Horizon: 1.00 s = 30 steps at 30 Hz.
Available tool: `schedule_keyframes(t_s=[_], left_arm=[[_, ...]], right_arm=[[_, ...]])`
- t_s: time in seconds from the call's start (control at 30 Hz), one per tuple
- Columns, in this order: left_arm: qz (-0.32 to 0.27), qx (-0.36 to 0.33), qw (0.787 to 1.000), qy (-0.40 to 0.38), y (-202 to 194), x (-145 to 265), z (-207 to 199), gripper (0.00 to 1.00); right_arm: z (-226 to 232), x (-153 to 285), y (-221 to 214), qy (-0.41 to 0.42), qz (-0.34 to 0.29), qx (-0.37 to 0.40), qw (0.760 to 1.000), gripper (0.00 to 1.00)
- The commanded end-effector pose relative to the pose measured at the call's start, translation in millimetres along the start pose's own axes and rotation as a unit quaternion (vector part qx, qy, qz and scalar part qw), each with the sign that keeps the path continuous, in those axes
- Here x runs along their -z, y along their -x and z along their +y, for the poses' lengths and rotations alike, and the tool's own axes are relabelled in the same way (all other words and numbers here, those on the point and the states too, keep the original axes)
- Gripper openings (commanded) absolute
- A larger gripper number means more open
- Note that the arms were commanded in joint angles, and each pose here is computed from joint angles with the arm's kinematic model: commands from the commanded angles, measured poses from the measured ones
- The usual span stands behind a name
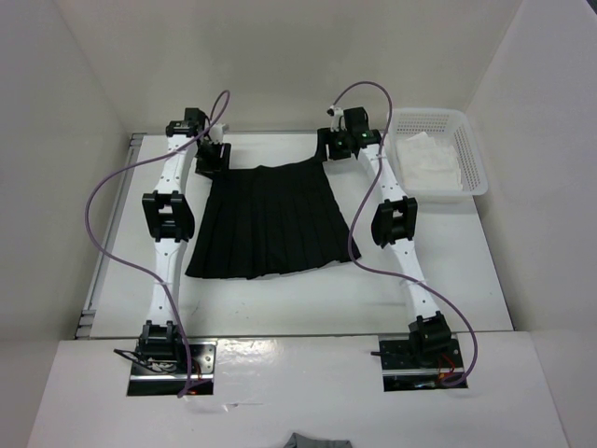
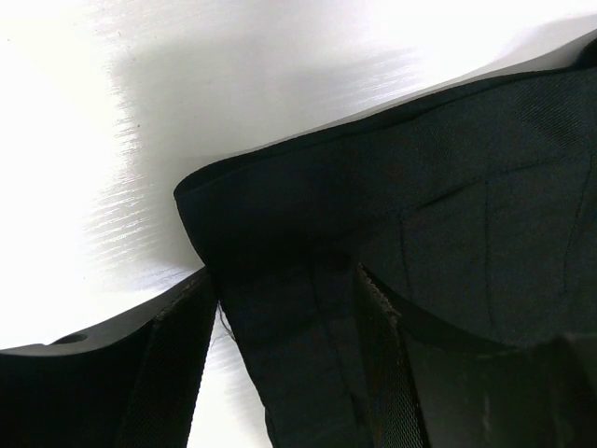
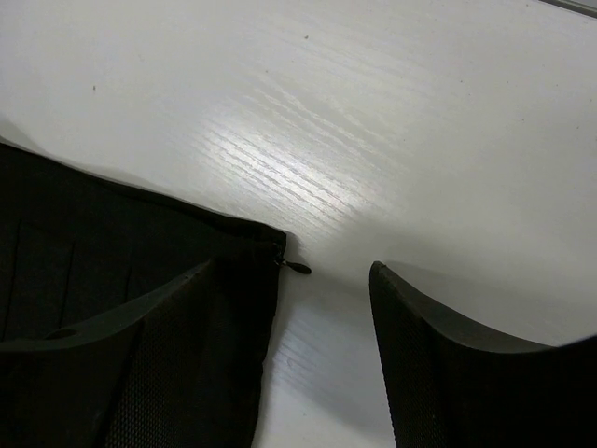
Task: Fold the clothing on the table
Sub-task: Fold the skirt
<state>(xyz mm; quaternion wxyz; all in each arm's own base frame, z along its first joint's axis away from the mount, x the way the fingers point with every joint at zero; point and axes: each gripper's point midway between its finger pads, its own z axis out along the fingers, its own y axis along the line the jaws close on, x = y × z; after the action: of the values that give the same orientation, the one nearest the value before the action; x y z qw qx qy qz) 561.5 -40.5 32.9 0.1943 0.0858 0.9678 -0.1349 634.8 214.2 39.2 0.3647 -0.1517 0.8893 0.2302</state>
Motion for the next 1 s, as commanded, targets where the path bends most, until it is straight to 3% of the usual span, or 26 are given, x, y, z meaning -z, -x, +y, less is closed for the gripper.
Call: schedule_keyframes(t_s=[0.0,0.27,0.6,0.97], left_arm=[[0.010,-0.007,1.000,-0.012,-6,-4,-3,0.66],[0.023,-0.026,0.999,-0.025,-10,-13,-25,0.66],[0.026,-0.036,0.999,-0.020,-9,-13,-34,0.66],[0.028,-0.037,0.999,0.001,-9,-6,-29,0.66]], right_arm=[[4,3,14,0.010,-0.023,0.024,0.999,0.71],[9,5,3,0.027,-0.004,0.031,0.999,0.68],[12,7,0,0.036,0.005,0.037,0.999,0.53],[-5,26,-4,0.024,0.024,0.025,0.999,0.53]])
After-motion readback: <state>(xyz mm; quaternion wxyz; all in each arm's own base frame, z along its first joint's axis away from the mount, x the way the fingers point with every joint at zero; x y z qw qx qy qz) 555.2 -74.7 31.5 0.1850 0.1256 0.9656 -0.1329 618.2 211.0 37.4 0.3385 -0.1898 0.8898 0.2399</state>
